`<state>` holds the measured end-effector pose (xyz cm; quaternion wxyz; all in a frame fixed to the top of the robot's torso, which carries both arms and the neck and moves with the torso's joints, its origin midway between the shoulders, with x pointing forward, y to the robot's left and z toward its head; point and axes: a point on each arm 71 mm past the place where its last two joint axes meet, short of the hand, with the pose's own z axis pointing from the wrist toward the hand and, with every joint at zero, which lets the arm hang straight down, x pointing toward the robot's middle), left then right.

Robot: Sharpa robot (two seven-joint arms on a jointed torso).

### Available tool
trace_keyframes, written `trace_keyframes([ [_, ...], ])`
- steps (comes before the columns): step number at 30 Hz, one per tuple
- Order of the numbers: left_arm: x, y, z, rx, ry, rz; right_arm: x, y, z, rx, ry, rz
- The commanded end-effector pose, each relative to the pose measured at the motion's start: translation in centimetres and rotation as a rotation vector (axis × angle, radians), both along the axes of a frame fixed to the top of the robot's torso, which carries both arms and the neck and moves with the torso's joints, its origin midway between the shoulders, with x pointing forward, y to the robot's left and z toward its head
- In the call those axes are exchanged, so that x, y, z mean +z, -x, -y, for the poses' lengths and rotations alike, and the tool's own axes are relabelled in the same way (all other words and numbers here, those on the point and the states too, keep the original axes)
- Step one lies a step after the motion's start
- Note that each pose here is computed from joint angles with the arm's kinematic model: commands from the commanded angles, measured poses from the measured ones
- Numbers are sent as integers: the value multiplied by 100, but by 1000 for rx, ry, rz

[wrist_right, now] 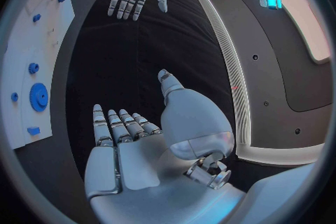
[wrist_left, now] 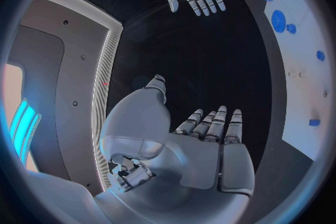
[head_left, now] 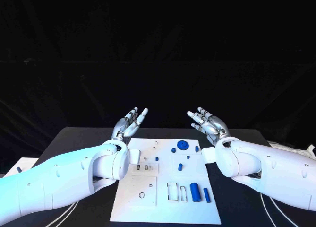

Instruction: Assemble the parts on the task board

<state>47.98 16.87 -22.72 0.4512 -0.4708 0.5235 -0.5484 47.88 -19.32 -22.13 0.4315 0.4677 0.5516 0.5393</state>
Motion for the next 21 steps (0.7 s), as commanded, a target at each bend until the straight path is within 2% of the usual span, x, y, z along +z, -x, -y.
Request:
trace_keyframes([
  [1, 38, 2, 58, -75, 25, 37, -14, 13, -132, 228, 13, -39],
  [5, 38, 2, 58, -75, 25, 37, -13, 2, -147, 286, 24, -52],
  [10, 38, 2, 58, -75, 25, 37, -13, -2, -153, 310, 30, -58],
  [11, 54, -5, -189, -58, 51, 38, 90, -129, 92, 193, 250, 147],
  [16, 72, 18, -230, -70, 60, 36, 160, -162, 145, 191, 350, 223],
  [21, 105, 81, -250, -84, 69, 35, 236, -191, 165, 221, 470, 292],
])
